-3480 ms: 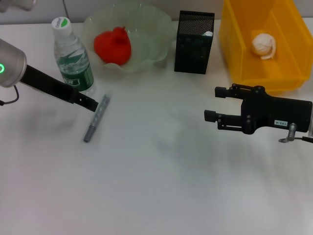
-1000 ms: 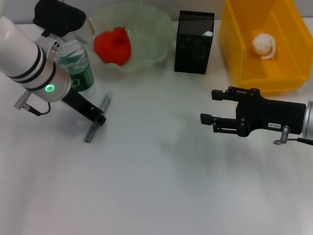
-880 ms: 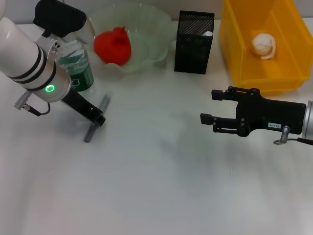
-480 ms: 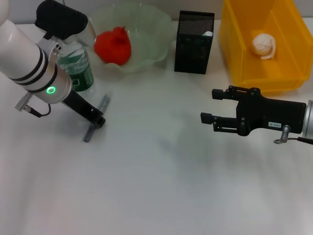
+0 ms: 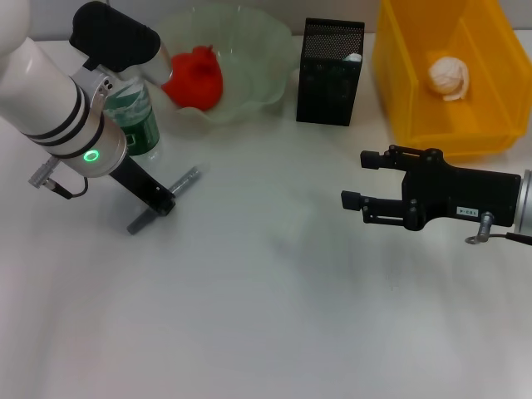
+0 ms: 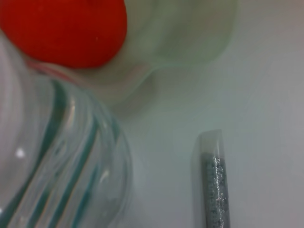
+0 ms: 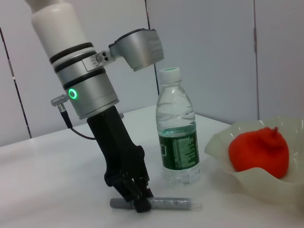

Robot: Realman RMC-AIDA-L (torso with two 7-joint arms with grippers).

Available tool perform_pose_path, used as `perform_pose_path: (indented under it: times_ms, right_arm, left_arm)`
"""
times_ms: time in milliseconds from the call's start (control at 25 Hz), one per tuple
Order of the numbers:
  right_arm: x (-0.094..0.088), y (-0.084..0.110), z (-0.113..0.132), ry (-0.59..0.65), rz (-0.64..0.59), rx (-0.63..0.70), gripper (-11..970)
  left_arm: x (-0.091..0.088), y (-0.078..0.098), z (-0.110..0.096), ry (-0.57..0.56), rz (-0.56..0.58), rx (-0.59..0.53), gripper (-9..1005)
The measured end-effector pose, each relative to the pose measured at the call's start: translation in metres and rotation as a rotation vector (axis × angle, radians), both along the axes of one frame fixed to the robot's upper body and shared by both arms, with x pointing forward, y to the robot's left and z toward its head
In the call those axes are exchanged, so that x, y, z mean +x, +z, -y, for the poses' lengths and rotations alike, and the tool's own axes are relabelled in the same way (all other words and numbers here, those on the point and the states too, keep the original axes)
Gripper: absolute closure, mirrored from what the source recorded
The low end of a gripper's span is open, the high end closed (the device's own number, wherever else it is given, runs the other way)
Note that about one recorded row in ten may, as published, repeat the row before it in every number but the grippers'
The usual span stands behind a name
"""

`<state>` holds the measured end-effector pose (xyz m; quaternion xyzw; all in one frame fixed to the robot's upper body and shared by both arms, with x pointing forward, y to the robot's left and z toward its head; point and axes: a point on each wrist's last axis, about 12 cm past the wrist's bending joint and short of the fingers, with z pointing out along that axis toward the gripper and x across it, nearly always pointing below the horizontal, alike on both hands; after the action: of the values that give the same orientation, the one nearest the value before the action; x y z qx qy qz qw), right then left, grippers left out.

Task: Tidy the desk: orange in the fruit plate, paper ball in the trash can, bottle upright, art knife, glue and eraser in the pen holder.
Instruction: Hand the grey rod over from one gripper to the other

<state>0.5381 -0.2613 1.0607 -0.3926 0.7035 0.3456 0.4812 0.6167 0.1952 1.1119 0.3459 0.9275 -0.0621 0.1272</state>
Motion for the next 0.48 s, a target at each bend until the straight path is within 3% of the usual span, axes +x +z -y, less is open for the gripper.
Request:
perform_pose_path:
  times_ms: [80,240,320,440,480]
  right_arm:
    - [0.0,0.0,0.0,0.0,0.0,0.0,208]
    - [0.0,0.0,0.0,-0.001,-0.001,0.0,207]
    - [0.0,0.0,0.0,-0.002,-0.002,0.001,207]
    - [-0.001,0.0,0.001,-0.006,-0.009,0.003,207]
    - [-0.001,0.0,0.002,-0.008,-0.012,0.004,207]
  left_arm:
    - [0.0,0.002,0.0,0.002,0.004,-0.006,829]
    - [0.0,0.002,0.0,0.002,0.004,-0.006,835]
    - [0.0,0.015,-0.002,-0.005,0.029,-0.057,836]
    - [0.0,0.015,-0.002,-0.005,0.029,-0.057,838]
    - [-0.001,0.021,-0.003,-0.012,0.029,-0.108,838]
